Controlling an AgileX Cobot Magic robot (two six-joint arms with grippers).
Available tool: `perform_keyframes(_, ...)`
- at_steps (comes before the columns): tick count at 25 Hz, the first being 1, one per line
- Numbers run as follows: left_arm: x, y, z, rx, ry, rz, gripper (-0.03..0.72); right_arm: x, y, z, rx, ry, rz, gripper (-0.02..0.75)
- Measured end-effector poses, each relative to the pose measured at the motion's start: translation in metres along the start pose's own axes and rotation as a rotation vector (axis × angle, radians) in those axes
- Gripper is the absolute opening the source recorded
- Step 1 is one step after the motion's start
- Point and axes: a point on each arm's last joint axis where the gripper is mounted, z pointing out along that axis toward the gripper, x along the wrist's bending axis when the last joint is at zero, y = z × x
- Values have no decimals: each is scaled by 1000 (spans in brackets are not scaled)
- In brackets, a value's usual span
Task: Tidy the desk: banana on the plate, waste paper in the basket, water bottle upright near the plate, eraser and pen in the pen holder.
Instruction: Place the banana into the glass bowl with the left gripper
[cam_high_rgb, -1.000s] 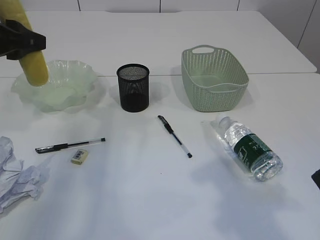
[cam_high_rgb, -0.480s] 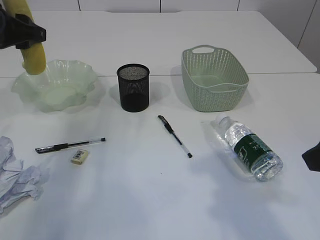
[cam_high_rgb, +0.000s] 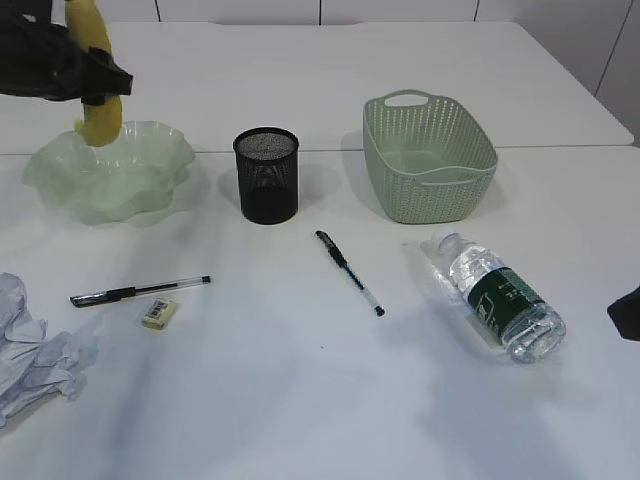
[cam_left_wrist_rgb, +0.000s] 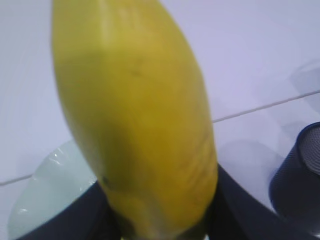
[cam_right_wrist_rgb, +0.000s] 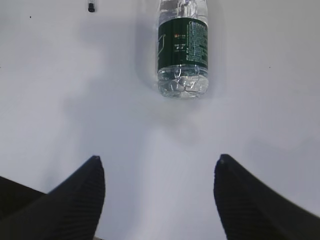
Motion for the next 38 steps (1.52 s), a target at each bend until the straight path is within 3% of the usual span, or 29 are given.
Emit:
perform_keyframes(10, 4, -26, 50, 77, 9, 222, 305, -1, 0, 0, -2, -9, -6, 508)
perform_keyframes(19, 4, -43, 62, 135, -22, 486, 305, -1, 1, 5, 20, -9, -9, 508)
perform_keyframes(25, 4, -44, 62, 144, -36, 600, 305, -1, 1, 5, 21, -11, -11, 508)
perform_keyframes(30, 5, -45, 62, 152, -46, 644, 306, -1, 1, 5, 21, -16, -14, 508)
perform_keyframes(38, 19, -47, 60, 163, -25, 632, 349, -2, 1, 5, 21, -19, -16, 508)
